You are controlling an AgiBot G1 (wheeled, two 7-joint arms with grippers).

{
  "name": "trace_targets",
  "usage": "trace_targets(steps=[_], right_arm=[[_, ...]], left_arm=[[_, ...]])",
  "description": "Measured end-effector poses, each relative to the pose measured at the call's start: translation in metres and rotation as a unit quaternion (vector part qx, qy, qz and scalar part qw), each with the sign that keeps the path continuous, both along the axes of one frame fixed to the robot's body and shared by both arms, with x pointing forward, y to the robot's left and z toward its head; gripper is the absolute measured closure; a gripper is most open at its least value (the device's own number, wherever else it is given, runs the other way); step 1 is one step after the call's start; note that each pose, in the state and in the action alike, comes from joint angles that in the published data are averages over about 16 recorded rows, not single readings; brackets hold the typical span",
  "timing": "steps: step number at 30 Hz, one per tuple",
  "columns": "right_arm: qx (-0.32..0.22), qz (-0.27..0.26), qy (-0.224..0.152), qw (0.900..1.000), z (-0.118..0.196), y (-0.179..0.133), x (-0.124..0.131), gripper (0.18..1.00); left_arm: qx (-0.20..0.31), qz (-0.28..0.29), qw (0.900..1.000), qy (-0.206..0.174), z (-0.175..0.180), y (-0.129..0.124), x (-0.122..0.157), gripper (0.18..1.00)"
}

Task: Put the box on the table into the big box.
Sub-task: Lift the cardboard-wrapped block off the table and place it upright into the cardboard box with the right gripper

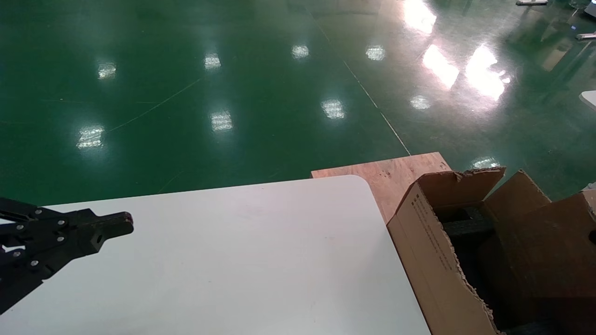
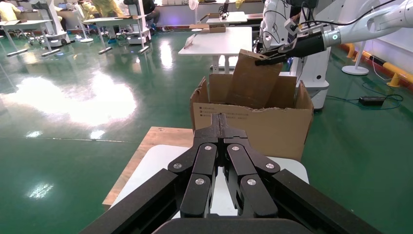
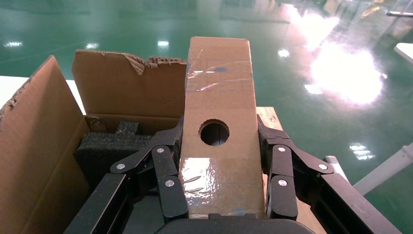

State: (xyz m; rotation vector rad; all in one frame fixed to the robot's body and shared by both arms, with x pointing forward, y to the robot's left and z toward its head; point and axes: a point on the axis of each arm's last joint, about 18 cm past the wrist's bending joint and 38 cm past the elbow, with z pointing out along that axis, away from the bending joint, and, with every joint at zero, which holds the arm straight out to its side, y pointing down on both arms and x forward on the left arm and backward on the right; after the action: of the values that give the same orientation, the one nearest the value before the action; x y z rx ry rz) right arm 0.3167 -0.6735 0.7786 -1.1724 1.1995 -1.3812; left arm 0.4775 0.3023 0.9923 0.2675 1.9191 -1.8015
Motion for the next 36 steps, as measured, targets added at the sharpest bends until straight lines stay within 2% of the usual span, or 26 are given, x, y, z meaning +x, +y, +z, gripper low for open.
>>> trace_targets(steps=[36], right_arm=[[0.028,-0.004,0.041,0.999,-0.041,-0.001,0.014,0.703]], left_arm=[[0.000,0.000,1.0000,0.000,0.000,0.000,0.000,0.993]])
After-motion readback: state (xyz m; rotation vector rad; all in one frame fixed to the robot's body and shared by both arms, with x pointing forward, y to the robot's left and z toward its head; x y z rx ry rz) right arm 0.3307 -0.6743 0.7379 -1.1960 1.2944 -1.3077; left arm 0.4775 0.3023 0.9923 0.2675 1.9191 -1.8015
